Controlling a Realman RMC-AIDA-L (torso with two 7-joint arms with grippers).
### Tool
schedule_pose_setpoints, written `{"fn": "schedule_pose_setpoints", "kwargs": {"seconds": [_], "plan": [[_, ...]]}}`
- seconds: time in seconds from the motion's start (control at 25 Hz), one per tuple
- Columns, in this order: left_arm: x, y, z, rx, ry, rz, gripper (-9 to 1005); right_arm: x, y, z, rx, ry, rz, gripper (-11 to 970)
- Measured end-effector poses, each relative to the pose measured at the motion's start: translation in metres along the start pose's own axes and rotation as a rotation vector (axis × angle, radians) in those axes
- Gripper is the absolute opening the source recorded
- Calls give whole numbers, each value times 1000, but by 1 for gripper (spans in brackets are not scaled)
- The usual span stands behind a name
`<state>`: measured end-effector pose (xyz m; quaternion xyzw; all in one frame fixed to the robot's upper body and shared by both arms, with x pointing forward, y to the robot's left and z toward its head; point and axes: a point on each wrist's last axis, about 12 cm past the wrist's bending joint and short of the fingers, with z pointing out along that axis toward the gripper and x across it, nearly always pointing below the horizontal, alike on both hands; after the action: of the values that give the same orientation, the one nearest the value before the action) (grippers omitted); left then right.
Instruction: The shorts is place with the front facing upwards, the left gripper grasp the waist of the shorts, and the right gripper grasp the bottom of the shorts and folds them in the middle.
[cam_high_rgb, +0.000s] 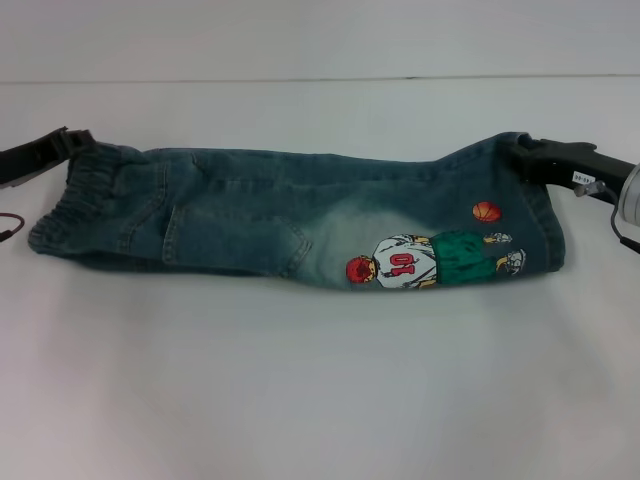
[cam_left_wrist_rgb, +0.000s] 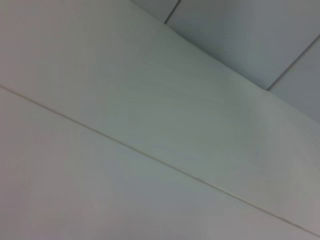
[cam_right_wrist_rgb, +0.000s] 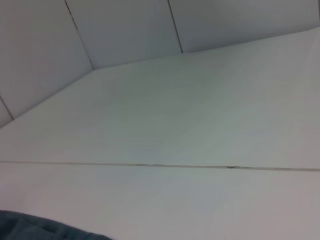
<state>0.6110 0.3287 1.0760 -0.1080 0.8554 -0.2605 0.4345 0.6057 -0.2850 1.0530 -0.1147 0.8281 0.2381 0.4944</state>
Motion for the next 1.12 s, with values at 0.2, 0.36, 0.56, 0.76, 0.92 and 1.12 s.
{"fn": "schedule_pose_setpoints", "kwargs": {"seconds": [0.2,0.36,0.56,0.76,0.92,1.12], "plan": [[3,-2,3,1,35,25,168,1,-1,0,7,12,1,242],[4,-1,3,-1,35,20,324,2,-3,-2,2,40,9,396],[4,-1,2,7,38,19,526,1,-8,-5,5,78,15,611],[2,-3,-1,37,52,23,753,-2,-15,-10,11,103,26,747],[0,-4,-4,72,68,28,899,-4,-20,-16,1,105,39,840],[-3,-3,-16,131,55,14,907,-11,-25,-32,-51,50,72,838]]}}
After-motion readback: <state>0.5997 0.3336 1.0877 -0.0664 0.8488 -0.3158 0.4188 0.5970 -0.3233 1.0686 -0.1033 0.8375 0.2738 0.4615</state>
